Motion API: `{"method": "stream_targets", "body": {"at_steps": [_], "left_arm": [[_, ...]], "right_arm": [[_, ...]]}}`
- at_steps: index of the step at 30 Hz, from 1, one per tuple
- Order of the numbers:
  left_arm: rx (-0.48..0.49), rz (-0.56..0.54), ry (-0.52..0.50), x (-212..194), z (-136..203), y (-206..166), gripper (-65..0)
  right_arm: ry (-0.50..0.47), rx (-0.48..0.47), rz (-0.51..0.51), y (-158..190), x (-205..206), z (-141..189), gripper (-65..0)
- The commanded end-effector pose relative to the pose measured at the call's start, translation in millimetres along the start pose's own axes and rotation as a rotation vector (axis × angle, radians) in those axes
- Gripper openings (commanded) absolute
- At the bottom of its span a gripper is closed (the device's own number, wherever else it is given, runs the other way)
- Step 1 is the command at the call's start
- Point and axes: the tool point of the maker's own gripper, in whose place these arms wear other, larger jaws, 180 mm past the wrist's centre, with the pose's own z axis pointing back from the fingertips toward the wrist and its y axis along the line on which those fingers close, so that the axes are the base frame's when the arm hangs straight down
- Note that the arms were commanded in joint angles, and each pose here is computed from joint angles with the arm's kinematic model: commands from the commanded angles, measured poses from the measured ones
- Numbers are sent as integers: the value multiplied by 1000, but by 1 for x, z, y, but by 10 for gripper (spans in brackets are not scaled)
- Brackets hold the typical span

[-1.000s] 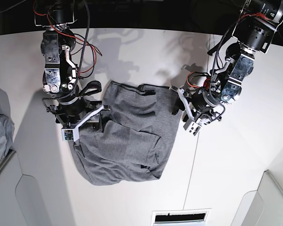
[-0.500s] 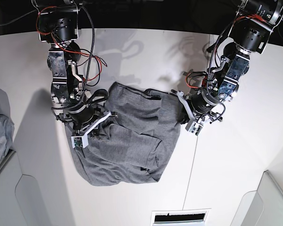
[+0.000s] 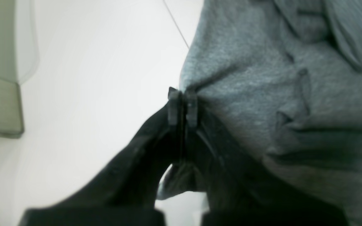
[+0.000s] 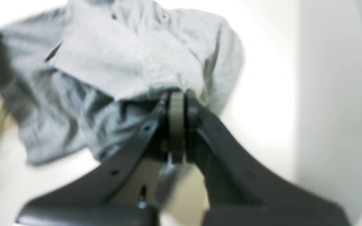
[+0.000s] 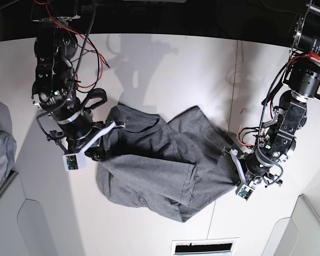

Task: Layout the t-shirt on the table in an organized manner, then fold the t-shirt properly
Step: 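Lift the t-shirt with both grippers and stretch it apart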

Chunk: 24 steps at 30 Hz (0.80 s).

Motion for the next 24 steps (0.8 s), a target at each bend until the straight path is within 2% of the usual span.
{"method": "stream_targets", "body": {"at_steps": [1,5,7,14,20,24], "left_arm": [[65,-11,-65,28,1,30,-650],[193,-24,-93,46,8,79,-650],[214,-32,-96,50,10,91,-650],[183,-36,-12,28,10,85,-650],[199,-51,29,12,16,94,-650],[228,-65,17,16,21,109,-650]], "right_arm": [[-49,17,9,3,12,7,-650],[-20,4,31,-2,-7,27,-650],[4,-16,39,-12,-17,33,-650],[54,-158,23,-71,-42,59,-650],[22,-339,-26,-138,-36,87,-650],[-15,-369,-58,-164,-26,102,-650]]}}
